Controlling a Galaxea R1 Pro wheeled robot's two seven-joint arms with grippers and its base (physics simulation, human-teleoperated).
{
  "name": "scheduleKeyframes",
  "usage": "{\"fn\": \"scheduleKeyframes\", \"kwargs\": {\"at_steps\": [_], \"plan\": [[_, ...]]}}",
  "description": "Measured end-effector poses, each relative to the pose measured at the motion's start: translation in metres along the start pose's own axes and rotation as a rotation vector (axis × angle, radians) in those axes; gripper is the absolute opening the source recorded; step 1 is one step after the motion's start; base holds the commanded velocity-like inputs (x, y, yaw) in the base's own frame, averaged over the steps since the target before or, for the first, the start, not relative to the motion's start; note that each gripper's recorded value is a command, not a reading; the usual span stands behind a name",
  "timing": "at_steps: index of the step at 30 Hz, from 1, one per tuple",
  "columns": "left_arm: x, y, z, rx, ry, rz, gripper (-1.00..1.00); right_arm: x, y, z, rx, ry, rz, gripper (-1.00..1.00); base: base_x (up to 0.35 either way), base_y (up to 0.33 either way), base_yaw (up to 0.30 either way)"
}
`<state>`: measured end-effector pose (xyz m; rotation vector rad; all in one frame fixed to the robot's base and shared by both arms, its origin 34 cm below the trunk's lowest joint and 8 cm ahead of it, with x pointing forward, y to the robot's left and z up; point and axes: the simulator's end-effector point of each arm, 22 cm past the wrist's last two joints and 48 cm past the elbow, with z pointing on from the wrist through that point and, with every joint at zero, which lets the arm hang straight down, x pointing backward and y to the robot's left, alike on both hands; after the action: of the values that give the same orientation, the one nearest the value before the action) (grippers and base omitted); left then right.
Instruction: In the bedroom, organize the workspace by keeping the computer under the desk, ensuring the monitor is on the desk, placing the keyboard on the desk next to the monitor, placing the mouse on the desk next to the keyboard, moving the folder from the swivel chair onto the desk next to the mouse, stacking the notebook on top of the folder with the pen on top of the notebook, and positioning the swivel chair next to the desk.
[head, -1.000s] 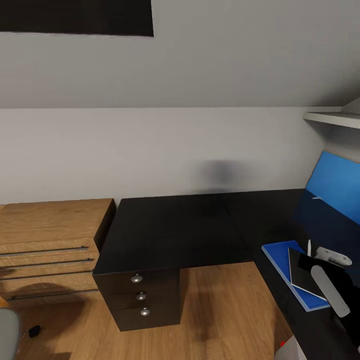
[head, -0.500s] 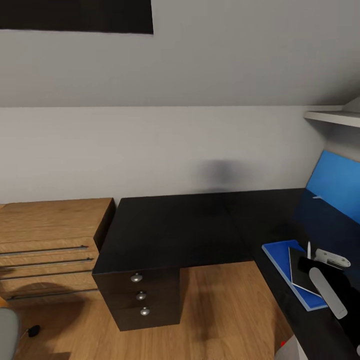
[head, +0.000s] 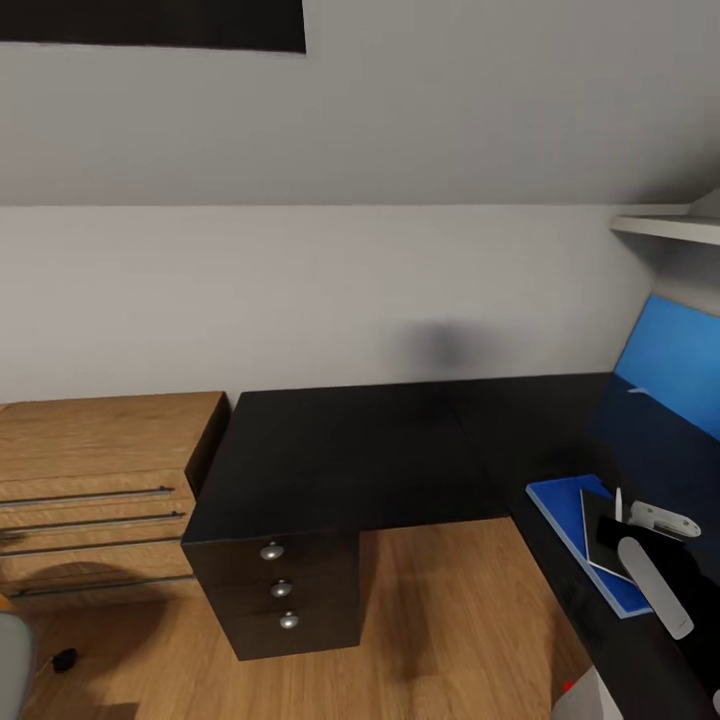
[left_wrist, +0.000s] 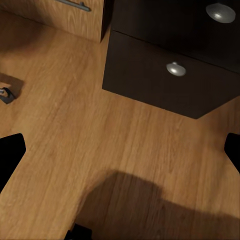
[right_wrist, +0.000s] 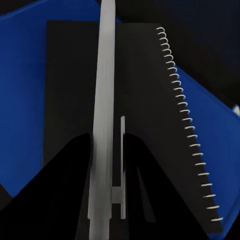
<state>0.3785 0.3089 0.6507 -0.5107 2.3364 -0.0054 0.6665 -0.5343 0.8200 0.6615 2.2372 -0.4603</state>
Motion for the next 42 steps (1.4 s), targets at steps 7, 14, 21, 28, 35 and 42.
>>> {"fn": "scheduleKeyframes", "kwargs": {"at_steps": [7, 14, 21, 28, 35, 42], "plan": [[0.007, 0.001, 0.008, 0.000, 0.000, 0.000, 1.00, 0.008, 0.001, 0.007, 0.000, 0.000, 0.000, -1.00, 0.000, 0.000, 0.000], [0.007, 0.001, 0.009, 0.002, -0.001, 0.000, 1.00, 0.009, 0.001, 0.008, 0.003, 0.000, 0.000, 1.00, 0.000, 0.000, 0.000], [0.008, 0.001, 0.009, 0.005, 0.000, 0.002, 1.00, 0.008, 0.001, 0.008, 0.002, -0.002, 0.001, 1.00, 0.000, 0.000, 0.000], [0.011, 0.002, 0.009, 0.003, 0.005, 0.002, 1.00, -0.017, 0.014, -0.005, -0.032, -0.060, 0.015, 1.00, 0.000, 0.000, 0.000], [0.013, 0.003, 0.009, 0.000, 0.009, 0.002, 1.00, -0.024, 0.047, -0.028, -0.107, -0.101, 0.036, 1.00, 0.000, 0.000, 0.000], [0.013, 0.004, 0.009, -0.003, 0.011, 0.002, 1.00, -0.007, 0.104, -0.049, -0.206, -0.078, 0.085, 1.00, -0.097, 0.000, 0.044]]}}
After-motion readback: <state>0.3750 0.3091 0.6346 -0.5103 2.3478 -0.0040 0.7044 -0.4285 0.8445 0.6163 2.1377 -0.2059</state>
